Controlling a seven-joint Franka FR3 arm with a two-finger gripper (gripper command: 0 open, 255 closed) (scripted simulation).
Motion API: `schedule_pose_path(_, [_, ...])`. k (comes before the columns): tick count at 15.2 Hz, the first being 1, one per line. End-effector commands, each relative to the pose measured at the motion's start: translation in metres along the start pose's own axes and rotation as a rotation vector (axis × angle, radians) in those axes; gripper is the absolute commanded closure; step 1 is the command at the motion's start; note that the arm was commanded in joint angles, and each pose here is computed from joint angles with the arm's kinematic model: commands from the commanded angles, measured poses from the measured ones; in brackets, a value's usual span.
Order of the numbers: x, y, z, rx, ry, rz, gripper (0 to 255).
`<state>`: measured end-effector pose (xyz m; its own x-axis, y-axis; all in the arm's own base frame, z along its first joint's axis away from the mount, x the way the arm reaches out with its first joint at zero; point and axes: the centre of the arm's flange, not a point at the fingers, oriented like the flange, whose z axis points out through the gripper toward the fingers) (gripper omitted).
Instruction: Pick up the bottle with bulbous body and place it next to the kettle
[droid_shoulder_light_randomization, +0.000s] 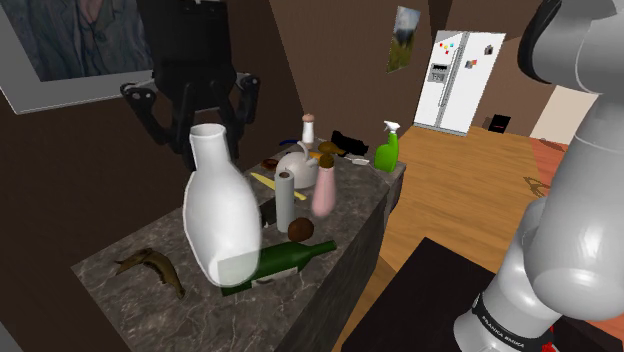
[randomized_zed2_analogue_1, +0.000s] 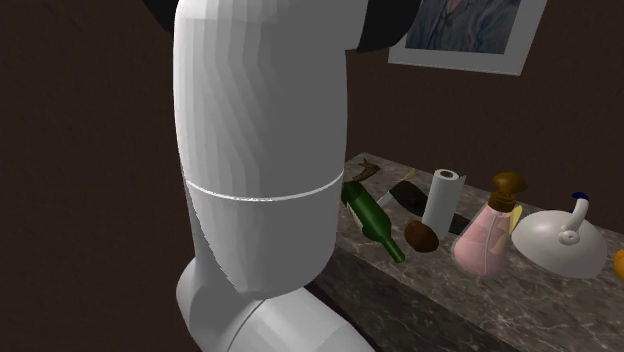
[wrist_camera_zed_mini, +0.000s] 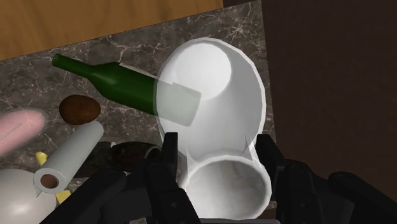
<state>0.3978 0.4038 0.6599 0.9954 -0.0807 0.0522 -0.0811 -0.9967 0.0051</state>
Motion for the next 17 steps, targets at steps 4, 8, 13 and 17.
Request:
schedule_pose_path(4, [0.002,0.0,-0.027,0.0,0.0,0.0,255])
schedule_pose_path(8, [0.003,0.001,-0.048,0.0,0.0,0.0,255])
schedule_pose_path(13, [0.004,0.001,-0.075,0.0,0.0,0.0,255])
schedule_pose_path(17, [0.009,0.013,-0.086,0.0,0.0,0.0,255])
